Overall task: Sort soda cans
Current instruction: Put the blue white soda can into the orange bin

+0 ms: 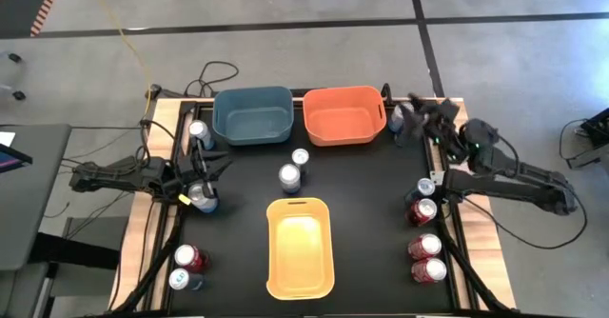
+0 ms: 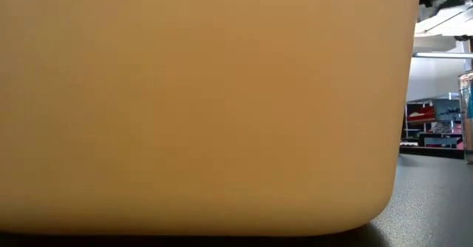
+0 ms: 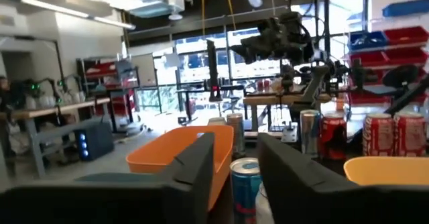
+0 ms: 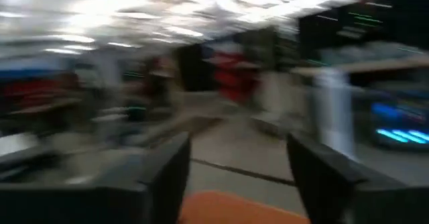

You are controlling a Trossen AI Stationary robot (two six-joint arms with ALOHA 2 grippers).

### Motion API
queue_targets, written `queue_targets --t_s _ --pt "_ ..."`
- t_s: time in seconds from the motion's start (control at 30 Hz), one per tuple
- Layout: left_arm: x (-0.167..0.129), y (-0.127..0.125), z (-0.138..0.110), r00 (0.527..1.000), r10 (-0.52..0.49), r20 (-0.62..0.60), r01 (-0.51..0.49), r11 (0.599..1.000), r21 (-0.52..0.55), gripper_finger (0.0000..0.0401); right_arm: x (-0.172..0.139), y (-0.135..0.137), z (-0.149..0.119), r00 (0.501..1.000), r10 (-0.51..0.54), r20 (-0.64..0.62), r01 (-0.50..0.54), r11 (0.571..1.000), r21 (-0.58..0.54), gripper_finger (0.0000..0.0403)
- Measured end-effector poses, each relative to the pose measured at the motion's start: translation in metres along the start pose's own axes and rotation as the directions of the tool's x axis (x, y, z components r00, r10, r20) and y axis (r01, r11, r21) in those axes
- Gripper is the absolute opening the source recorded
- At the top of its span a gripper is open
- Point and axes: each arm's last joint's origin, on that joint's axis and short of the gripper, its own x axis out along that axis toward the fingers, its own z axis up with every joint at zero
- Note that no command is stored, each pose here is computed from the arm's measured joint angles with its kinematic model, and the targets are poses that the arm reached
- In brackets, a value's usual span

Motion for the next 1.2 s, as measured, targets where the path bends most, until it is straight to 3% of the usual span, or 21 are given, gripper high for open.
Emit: queue_targets --t_s 0.13,0.27,0.4,0.53,0.73,0.93,1.1,1.2 --pt "0.000 0.000 0.001 1.000 0.004 0.007 -0.004 1.000 -0.029 0.0160 0.019 -0.005 0.022 0.975 -0.168 -0.143 0.153 0.983 -0.105 0.0326" --pt "0.000 0.002 0.002 0.999 0.045 0.017 -0.046 0.999 0.005 0.0174 0.040 -0.013 0.031 0.892 -0.285 -0.350 0.224 0.953 -0.205 0.0354" --pt "0.000 0.004 0.005 0.994 0.102 0.038 -0.104 0.993 0.058 0.0182 0.066 -0.024 0.033 0.765 -0.334 -0.551 0.229 0.940 -0.251 0.0362" --pt "-0.001 0.006 0.013 0.985 0.136 0.106 -0.145 0.986 0.083 0.0187 0.092 -0.044 0.019 0.586 -0.376 -0.718 0.256 0.926 -0.276 0.0362" --pt "-0.002 0.009 0.020 0.972 0.159 0.172 -0.181 0.976 0.124 0.0189 0.127 -0.076 -0.009 0.387 -0.364 -0.847 0.289 0.920 -0.263 0.0362" --pt "-0.001 0.013 0.026 0.969 0.196 0.151 -0.217 0.967 0.135 0.0189 0.143 -0.084 -0.030 0.299 -0.321 -0.899 0.269 0.932 -0.243 0.0363" --pt "0.003 0.017 0.031 0.961 0.243 0.131 -0.261 0.954 0.149 0.0189 0.147 -0.088 -0.048 0.186 -0.314 -0.931 0.265 0.929 -0.260 0.0363" --pt "0.007 0.018 0.028 0.962 0.257 0.097 -0.271 0.947 0.175 0.0189 0.149 -0.089 -0.055 0.157 -0.310 -0.938 0.259 0.929 -0.264 0.0363"
